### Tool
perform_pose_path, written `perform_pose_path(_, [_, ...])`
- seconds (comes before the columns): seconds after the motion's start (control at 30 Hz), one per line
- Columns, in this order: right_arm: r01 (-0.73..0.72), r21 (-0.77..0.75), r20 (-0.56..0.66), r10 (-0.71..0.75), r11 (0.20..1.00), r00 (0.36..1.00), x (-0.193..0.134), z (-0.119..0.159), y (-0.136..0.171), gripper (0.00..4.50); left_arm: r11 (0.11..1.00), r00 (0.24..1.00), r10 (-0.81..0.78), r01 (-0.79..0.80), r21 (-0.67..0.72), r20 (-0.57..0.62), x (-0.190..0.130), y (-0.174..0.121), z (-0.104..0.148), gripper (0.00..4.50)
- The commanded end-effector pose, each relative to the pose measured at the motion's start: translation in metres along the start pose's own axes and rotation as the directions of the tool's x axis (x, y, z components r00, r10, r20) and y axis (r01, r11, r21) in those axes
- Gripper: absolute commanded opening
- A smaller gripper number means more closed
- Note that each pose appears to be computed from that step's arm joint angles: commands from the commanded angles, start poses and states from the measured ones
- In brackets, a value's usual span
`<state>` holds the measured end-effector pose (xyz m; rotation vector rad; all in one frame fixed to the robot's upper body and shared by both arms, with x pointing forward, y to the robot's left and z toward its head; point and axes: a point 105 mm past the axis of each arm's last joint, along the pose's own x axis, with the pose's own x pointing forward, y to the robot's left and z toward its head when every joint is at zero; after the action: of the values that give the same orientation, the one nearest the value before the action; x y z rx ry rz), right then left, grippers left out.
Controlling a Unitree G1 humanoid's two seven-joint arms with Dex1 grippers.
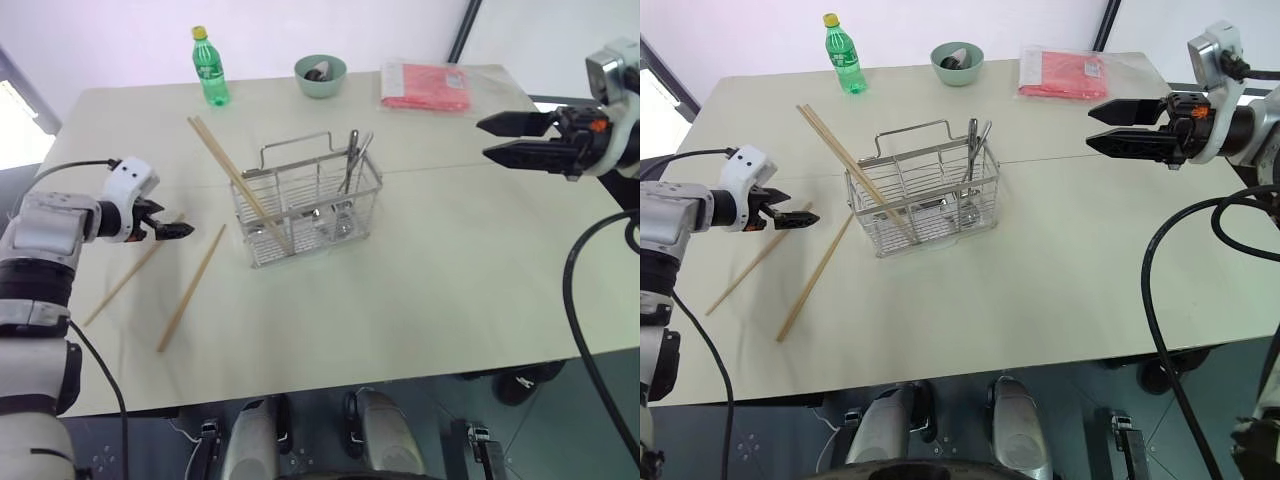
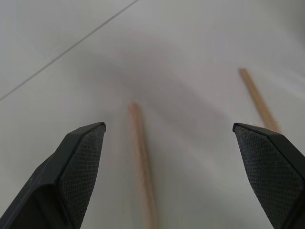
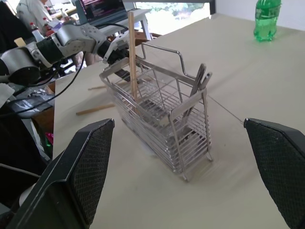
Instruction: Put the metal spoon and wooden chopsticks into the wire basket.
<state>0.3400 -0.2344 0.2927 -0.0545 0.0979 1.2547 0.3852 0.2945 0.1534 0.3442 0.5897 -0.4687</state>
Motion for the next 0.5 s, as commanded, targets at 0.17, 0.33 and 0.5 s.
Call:
perform_pose_path(0.17, [0.003, -0.028, 0.026, -0.003, 1.0, 1.0, -0.007, 0.001, 0.003, 4.45, 0.999, 0.997, 0.036, -0.034, 0.026, -0.067, 0.003, 0.01, -0.011, 4.5])
perform_pose_path(0.33, [0.002, -0.026, 0.033, -0.001, 1.0, 0.999, -0.006, 0.003, 0.003, 4.5, 0.999, 0.989, 0.001, 0.004, 0.033, -0.15, 0.013, 0.004, -0.031, 3.94])
perform_pose_path(0.5, [0.002, -0.025, 0.037, -0.001, 1.0, 0.999, -0.006, 0.005, 0.004, 4.5, 1.0, 0.99, -0.009, 0.011, 0.01, -0.142, 0.016, 0.004, -0.032, 1.62])
